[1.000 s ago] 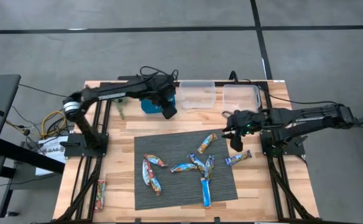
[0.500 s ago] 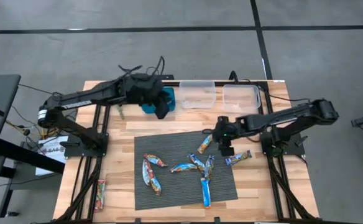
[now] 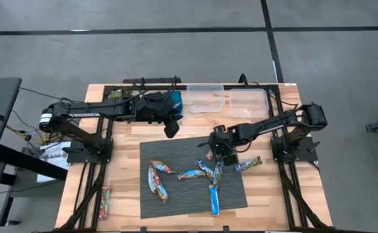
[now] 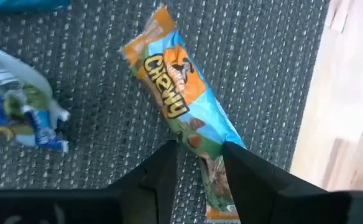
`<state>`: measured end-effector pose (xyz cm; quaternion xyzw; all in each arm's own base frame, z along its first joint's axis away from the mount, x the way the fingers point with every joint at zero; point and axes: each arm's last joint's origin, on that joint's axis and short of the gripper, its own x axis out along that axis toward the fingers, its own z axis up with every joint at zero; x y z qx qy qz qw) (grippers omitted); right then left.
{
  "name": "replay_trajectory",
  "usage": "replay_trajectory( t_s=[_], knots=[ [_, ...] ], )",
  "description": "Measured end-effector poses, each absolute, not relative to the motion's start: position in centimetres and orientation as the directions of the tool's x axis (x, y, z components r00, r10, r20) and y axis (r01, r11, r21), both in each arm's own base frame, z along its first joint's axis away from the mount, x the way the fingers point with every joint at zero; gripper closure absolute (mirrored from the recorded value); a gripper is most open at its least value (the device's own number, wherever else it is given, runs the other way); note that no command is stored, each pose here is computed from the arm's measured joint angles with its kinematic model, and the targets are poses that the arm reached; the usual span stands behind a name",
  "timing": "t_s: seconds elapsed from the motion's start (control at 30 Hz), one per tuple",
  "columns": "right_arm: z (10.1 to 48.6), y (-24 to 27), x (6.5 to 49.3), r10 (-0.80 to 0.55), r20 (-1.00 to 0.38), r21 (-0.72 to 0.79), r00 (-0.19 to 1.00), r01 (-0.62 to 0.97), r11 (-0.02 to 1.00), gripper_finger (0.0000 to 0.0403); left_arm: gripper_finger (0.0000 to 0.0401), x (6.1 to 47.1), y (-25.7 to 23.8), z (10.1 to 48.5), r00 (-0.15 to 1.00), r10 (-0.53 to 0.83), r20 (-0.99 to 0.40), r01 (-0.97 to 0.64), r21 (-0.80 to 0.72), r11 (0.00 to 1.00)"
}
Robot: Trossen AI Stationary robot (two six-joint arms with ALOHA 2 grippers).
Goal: Pick and place Granola Bars by type
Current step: Put the orange granola bar into the blue bin
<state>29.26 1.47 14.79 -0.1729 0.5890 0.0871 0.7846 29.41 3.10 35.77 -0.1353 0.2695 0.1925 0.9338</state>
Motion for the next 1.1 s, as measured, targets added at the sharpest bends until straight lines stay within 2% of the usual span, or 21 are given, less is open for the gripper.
replay_trajectory(
  t_s=[0.13,0.23,0.43,0.6,0.73,0.9,1.0,1.1],
  knots=[
    [14.6,1.4,30.3,-0.098,-0.951,-0.201,0.292,-0.35,0.915,0.0281,0.0289,29.4,3.1,35.8,0.778,0.298,-0.553,-0.442,-0.145,0.885],
    [14.7,1.0,30.7,-0.096,-0.951,-0.198,0.293,-0.341,0.919,0.03,0.0289,29.4,3.1,35.8,0.778,0.298,-0.553,-0.443,-0.146,0.885],
    [15.0,0.6,30.6,-0.091,-0.951,-0.185,0.296,-0.309,0.933,0.0389,0.0289,29.4,3.1,35.8,0.778,0.298,-0.554,-0.446,-0.151,0.882],
    [16.5,0.1,30.4,-0.034,-0.938,-0.112,0.345,-0.21,0.971,0.0383,0.0289,29.4,3.1,35.8,0.775,0.301,-0.555,-0.451,-0.154,0.879],
    [19.8,-1.2,30.3,0.034,-0.88,0.014,0.473,-0.045,0.999,0.0398,0.0289,29.4,3.2,35.8,0.769,0.327,-0.55,-0.474,-0.145,0.869],
    [25.7,-4.1,30.2,0.052,-0.692,0.236,0.72,0.158,0.959,0.0393,0.0289,29.5,3.4,36.0,0.769,0.367,-0.523,-0.511,-0.158,0.845],
    [29.1,-5.9,29.8,0.037,-0.53,0.352,0.847,0.18,0.919,0.0399,0.0289,29.8,3.4,36.5,0.799,0.375,-0.47,-0.504,-0.183,0.844],
    [31.6,-7.5,29.2,-0.011,-0.421,0.402,0.907,0.198,0.894,0.0397,0.0289,30.1,3.4,37.2,0.834,0.378,-0.402,-0.48,-0.191,0.857]
  ],
)
